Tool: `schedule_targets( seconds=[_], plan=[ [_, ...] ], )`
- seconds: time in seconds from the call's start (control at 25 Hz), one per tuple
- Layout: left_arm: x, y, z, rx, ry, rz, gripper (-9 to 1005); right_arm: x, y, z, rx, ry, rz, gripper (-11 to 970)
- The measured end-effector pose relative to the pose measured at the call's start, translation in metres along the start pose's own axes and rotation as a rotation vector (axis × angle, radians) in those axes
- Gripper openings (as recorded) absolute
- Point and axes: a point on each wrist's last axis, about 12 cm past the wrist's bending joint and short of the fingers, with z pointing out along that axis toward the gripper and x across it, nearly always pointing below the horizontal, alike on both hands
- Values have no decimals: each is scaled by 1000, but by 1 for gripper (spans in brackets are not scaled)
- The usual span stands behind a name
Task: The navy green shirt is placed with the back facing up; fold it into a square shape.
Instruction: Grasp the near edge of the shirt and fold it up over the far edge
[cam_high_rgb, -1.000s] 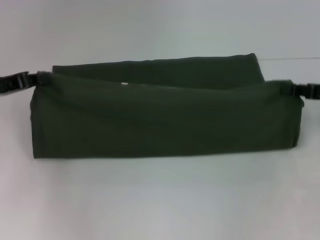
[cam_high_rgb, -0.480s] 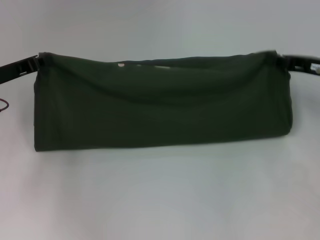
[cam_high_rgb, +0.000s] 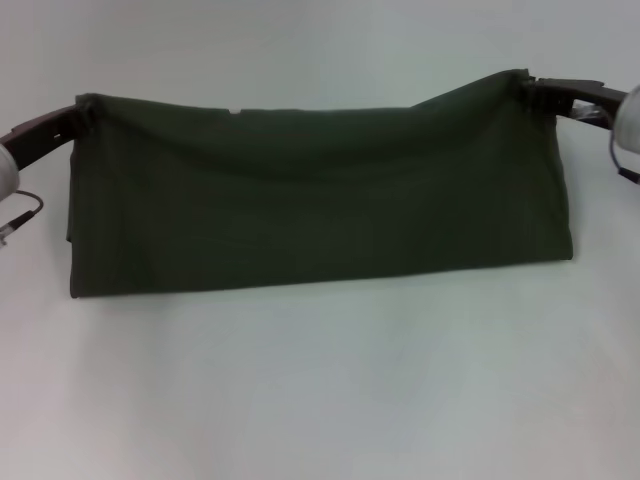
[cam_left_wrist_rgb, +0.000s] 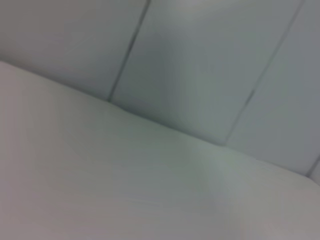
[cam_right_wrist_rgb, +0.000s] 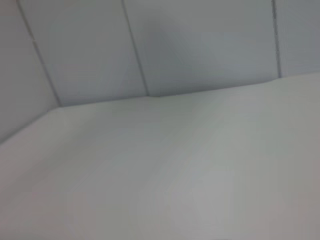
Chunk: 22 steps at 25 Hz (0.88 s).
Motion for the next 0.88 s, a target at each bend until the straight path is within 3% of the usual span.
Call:
schedule_targets(
  seconds=[0.4, 0.88],
  plan=[
    [17, -16, 24, -97, -62, 74, 107, 5, 14, 27, 140, -1, -73, 91],
    [28, -21, 30, -142, -74, 121, 122, 15, 16, 31, 178, -1, -75, 96]
  ],
)
